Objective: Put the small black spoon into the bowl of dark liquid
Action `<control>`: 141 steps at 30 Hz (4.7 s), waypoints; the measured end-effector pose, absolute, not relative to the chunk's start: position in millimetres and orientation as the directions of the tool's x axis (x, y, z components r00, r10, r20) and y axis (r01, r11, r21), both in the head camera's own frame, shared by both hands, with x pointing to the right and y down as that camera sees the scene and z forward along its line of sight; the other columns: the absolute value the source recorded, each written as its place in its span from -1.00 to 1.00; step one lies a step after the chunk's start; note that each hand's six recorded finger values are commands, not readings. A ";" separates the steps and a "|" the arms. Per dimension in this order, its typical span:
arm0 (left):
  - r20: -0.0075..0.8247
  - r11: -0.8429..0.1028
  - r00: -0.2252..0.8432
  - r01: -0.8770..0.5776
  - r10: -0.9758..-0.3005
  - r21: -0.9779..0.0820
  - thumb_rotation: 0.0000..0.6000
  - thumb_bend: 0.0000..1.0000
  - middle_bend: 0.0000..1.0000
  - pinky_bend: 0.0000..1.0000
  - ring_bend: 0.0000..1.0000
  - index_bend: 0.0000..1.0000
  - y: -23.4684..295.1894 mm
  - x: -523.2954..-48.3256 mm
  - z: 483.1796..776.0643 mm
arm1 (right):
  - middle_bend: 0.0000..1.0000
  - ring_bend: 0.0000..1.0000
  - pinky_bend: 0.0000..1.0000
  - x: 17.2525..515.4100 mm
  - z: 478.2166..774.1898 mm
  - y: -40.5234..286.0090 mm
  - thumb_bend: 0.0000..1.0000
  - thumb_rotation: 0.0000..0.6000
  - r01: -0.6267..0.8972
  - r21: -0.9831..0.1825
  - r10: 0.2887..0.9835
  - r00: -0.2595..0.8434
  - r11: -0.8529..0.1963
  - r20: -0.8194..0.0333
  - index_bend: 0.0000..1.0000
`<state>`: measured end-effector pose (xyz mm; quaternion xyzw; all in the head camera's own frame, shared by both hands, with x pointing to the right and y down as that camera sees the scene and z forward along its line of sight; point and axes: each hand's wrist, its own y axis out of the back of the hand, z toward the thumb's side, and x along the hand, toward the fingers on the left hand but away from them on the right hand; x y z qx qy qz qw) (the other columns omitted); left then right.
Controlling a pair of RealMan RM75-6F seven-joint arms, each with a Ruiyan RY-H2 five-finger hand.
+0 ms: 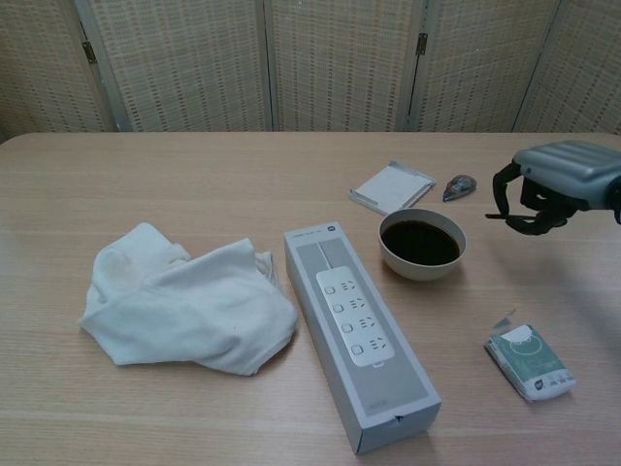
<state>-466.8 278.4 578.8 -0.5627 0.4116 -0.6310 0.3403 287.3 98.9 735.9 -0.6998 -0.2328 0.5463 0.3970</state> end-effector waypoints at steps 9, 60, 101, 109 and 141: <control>0.423 -0.423 -0.136 -0.033 -0.896 -0.906 1.00 -0.49 -0.83 -0.72 -0.79 -0.61 277.6 -466.5 574.9 | 0.97 1.00 1.00 257.1 720.1 93.6 -0.05 1.00 0.253 -0.739 0.774 0.330 -0.625 -0.541 0.42; 0.429 -0.431 -0.175 -0.027 -0.886 -0.902 1.00 -0.49 -0.83 -0.72 -0.79 -0.61 288.2 -478.4 571.6 | 0.97 1.00 1.00 208.2 778.7 105.2 0.00 1.00 0.710 -0.384 0.762 0.333 -0.590 -0.555 0.48; 0.436 -0.436 -0.171 -0.038 -0.884 -0.899 1.00 -0.49 -0.83 -0.72 -0.79 -0.61 289.4 -479.1 577.3 | 0.97 1.00 1.00 207.6 780.9 105.1 0.06 1.00 0.646 -0.436 0.752 0.353 -0.626 -0.556 0.49; 0.433 -0.433 -0.172 -0.036 -0.885 -0.900 1.00 -0.49 -0.83 -0.72 -0.79 -0.61 288.3 -480.0 576.4 | 0.97 1.00 1.00 184.9 783.3 103.1 0.06 1.00 0.643 -0.426 0.749 0.384 -0.636 -0.540 0.49; 0.437 -0.437 -0.166 -0.041 -0.884 -0.899 1.00 -0.49 -0.83 -0.72 -0.79 -0.61 289.6 -476.2 579.4 | 0.97 1.00 1.00 211.7 776.9 113.0 -0.36 1.00 0.627 -0.454 0.758 0.382 -0.633 -0.529 0.31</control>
